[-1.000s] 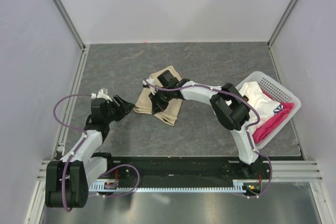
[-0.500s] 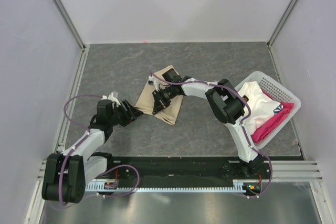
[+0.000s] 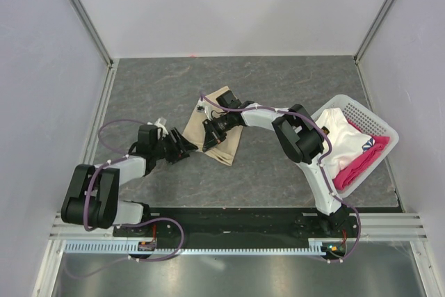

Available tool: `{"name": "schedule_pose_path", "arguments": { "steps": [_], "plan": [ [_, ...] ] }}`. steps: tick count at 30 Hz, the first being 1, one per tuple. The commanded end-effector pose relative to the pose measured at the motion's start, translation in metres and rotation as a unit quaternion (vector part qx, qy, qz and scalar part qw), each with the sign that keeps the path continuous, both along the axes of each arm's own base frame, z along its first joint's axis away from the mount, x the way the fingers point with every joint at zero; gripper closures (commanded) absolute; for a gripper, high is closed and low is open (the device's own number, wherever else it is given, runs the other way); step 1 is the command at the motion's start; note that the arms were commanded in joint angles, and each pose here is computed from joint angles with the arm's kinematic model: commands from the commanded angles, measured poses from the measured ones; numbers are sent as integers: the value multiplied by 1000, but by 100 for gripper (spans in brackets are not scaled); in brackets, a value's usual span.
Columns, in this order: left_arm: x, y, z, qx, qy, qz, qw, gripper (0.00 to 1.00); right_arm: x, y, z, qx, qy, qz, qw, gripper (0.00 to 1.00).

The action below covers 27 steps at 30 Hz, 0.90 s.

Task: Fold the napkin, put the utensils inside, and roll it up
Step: Roll the napkin with the utensil

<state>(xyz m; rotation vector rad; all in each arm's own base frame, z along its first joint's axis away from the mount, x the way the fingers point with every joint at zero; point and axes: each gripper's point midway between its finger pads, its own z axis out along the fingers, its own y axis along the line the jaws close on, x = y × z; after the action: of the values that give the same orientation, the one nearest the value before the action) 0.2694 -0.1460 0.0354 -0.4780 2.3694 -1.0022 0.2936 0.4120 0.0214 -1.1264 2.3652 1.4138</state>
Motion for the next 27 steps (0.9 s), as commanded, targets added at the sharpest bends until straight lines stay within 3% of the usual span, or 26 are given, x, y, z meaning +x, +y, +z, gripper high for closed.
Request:
{"name": "schedule_pose_path", "arguments": {
  "steps": [1, 14, 23, 27],
  "plan": [
    [31, -13, 30, -42, -55, -4, 998, 34, 5, -11, -27, -28, -4, -8, 1000, 100],
    [70, -3, 50, -40, -100, 35, 994, 35, 4, -14, -32, -35, 0, -11, 999, 100],
    [71, 40, 53, 92, -150, 77, 981, 33, 16, -19, -31, -43, 36, -52, 997, 100],
    [70, 44, 50, 114, -145, 68, 981, 33, 20, -22, -34, -47, 60, -70, 995, 100]
  ]
}}
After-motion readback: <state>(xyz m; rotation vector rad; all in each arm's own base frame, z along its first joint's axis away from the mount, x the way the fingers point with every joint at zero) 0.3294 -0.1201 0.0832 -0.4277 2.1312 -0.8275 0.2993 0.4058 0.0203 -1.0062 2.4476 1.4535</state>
